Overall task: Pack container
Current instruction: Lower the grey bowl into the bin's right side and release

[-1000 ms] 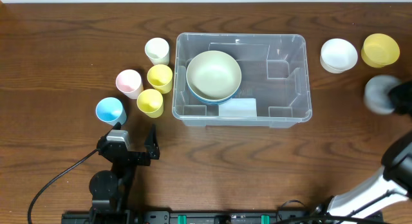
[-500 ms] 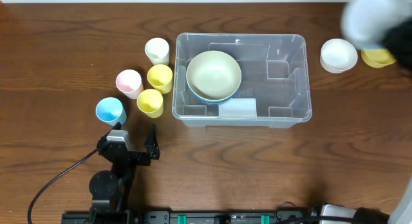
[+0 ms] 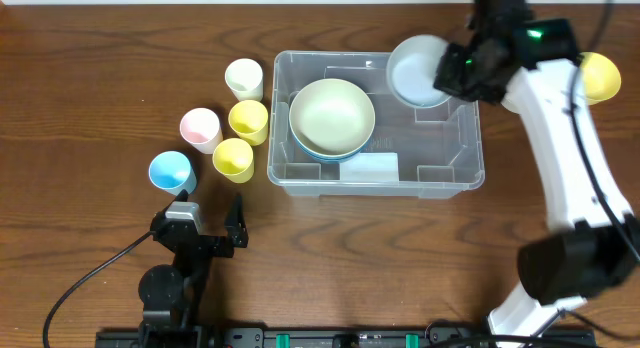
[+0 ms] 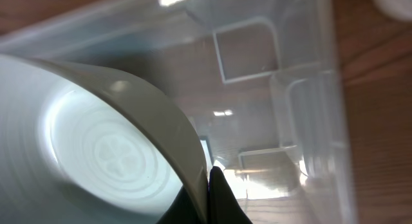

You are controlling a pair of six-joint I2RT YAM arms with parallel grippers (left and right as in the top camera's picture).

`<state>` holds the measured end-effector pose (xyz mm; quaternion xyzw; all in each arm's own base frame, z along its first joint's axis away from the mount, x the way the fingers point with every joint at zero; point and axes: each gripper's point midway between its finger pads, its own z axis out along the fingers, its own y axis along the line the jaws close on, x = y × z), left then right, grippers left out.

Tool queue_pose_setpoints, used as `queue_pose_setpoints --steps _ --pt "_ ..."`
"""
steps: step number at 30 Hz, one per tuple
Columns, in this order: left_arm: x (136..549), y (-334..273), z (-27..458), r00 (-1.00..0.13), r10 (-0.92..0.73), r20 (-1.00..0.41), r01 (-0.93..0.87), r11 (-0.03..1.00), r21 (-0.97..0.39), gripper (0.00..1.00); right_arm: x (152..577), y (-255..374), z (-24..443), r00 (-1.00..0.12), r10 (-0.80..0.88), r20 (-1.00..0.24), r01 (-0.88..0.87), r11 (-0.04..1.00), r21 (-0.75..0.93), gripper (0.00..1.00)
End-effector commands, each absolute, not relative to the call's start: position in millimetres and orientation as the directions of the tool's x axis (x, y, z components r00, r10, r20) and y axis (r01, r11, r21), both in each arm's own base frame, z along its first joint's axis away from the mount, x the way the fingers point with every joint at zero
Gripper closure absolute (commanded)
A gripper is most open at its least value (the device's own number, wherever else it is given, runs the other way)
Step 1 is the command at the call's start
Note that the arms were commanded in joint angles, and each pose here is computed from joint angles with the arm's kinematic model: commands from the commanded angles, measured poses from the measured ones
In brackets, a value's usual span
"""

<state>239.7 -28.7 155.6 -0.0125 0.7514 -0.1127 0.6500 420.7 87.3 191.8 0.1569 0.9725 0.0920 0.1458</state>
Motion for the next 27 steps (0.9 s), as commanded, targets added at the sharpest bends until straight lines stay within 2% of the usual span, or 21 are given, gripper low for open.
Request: queue_pose_setpoints --steps 1,9,27 --pt "240.5 -25.8 139.6 -0.186 -0.17 -0.968 0.106 0.976 -0.192 0.02 422.2 95.9 168.3 -0.931 0.309 -0.195 0.266 0.939 0.217 0.99" --pt "240.5 -25.8 139.6 -0.186 -0.17 -0.968 0.106 0.976 -0.192 0.02 428.0 94.9 129.7 -0.942 0.313 -0.125 0.29 0.942 0.172 0.99" --pt "240.5 -25.8 139.6 -0.186 -0.17 -0.968 0.106 0.976 -0.192 0.02 442.7 84.8 81.4 -0.934 0.345 -0.089 0.334 0.936 0.113 0.96"
